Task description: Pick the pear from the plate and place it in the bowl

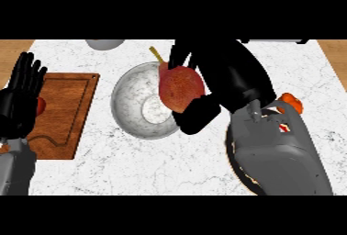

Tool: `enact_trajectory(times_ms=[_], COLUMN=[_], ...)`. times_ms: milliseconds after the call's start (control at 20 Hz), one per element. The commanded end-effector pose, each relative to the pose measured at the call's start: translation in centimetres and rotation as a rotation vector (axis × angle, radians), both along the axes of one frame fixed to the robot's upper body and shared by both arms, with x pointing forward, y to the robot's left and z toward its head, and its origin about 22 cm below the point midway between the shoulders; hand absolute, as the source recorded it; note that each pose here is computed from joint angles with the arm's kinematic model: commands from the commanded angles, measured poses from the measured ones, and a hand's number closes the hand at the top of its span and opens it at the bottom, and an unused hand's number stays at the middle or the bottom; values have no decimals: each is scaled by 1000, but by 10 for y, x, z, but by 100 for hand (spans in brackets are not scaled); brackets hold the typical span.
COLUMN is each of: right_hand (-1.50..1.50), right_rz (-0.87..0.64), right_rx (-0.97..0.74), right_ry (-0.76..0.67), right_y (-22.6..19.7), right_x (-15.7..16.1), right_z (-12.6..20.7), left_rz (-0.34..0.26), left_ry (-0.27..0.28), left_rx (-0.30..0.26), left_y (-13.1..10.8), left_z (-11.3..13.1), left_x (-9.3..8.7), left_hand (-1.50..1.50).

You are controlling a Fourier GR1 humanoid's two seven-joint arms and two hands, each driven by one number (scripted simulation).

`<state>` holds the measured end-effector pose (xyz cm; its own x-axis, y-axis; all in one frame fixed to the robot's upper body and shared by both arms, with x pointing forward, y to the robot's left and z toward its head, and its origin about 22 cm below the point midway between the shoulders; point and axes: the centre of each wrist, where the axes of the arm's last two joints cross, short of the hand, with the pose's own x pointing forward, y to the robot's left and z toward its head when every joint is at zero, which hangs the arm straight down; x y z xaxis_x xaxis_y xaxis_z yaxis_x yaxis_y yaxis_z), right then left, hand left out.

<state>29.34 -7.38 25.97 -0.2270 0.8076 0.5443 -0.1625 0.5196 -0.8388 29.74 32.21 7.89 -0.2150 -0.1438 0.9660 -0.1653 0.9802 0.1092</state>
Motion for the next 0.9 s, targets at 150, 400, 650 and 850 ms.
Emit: enact_trajectory(times_ms=[150, 400, 650, 850], right_hand=[150, 150, -150, -150], right_rz=[-59, -200, -257, -269], right_rx=[-72, -106, 7, 217], right_ry=[41, 89, 185, 138], right_y=[43, 52, 46, 43], right_x=[31, 56, 61, 67], right_z=[-56, -105, -152, -163], left_rz=[3, -12, -20, -36], left_ry=[16, -3, -8, -12], left_rx=[-7, 6, 27, 4], left_y=[-5, 7, 5, 7], left_z=[2, 11, 11, 15], left_x=[5, 4, 8, 11], left_hand=[0, 0, 0, 0])
